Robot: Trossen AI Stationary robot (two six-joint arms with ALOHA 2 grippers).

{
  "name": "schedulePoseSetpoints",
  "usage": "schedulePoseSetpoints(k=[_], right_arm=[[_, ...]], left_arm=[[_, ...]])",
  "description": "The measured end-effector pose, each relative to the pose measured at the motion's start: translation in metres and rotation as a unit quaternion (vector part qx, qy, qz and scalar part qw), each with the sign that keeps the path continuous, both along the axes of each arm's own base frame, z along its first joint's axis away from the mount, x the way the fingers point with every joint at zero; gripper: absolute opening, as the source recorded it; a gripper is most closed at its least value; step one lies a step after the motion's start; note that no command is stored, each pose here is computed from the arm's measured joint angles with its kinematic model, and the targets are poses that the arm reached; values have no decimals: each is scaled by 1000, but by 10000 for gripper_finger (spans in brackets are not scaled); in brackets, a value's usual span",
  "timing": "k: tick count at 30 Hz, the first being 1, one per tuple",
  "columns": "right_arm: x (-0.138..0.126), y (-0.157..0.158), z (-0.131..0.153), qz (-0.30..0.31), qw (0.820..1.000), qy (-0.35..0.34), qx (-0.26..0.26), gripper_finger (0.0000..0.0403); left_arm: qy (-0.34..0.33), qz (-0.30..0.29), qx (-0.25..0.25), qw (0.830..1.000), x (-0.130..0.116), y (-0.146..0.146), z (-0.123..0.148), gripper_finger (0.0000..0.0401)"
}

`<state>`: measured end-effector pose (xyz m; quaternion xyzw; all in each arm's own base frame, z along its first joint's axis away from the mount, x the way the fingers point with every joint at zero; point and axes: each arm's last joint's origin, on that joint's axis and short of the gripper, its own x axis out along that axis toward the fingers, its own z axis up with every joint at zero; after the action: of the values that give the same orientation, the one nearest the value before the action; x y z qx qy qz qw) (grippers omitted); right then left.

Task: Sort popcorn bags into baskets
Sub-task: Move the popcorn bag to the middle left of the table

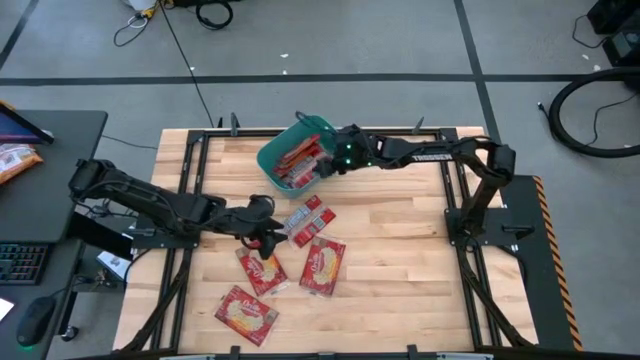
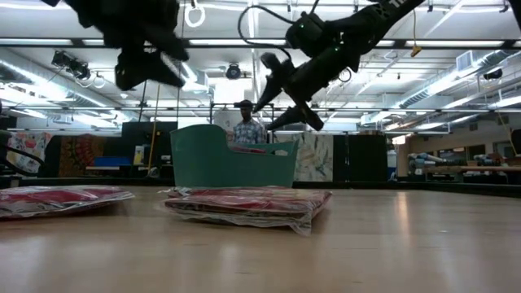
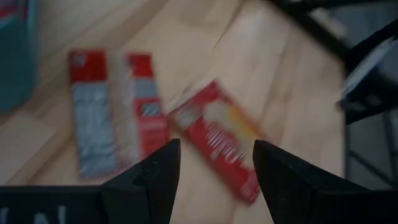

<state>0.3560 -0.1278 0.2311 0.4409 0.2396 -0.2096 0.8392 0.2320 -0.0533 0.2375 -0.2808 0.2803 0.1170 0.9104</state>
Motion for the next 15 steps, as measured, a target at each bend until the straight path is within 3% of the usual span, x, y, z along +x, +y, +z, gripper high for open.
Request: schedulePoseSetpoints(k=[5, 15], right_arm=[[6, 25, 0, 117, 993, -3, -18, 221], [12, 84, -8, 228, 970, 50, -63, 221]], left_arm=[[62, -6, 6, 998, -6, 1, -11, 205], [174, -60, -39, 982, -20, -7, -25, 205]])
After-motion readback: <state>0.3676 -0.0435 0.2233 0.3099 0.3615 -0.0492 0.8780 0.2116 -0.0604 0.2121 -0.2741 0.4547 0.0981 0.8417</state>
